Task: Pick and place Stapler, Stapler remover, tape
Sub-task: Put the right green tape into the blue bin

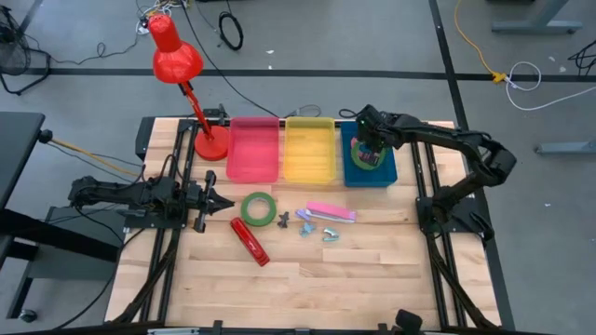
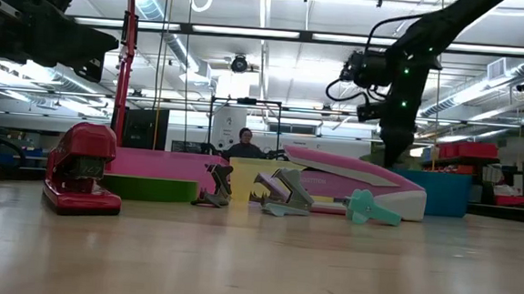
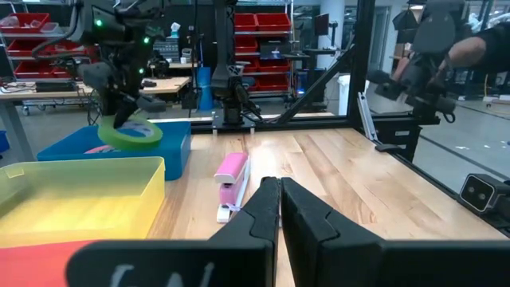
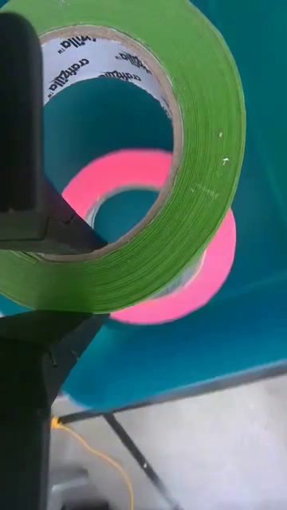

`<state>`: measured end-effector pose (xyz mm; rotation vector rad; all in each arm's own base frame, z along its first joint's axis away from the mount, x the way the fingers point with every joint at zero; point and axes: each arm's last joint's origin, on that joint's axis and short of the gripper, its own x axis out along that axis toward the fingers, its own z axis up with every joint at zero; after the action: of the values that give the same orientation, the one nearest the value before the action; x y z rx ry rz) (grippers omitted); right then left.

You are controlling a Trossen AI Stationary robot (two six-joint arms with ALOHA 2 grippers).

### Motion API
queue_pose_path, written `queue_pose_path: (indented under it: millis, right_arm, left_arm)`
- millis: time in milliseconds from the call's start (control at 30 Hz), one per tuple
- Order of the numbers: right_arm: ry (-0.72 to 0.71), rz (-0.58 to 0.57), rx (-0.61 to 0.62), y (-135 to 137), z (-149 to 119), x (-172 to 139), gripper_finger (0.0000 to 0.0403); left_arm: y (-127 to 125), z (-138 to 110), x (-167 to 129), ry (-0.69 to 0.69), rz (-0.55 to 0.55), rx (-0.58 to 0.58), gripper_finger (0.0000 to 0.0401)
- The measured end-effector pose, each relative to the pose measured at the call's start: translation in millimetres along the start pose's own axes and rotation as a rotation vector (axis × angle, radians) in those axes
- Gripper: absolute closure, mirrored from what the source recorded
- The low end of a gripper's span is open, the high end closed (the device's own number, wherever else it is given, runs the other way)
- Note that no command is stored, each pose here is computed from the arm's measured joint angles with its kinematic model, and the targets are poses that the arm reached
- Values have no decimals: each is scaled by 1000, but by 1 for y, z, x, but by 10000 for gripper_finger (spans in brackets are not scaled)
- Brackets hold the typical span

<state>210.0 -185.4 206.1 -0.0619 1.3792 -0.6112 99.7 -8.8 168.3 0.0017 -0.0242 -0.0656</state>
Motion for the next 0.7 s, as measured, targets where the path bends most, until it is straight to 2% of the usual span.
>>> queue_pose_path:
  millis: [200, 367, 700]
  right_arm:
    - [30, 26, -10, 3, 1, 10, 320]
    - [15, 106, -6, 6, 0, 9, 320]
    - [22, 180, 7, 9, -2, 9, 320]
  left_arm:
    - [0, 0, 0, 0, 0, 0, 380]
    - [0, 0, 0, 0, 0, 0, 380]
    - [0, 0, 0, 0, 0, 0, 380]
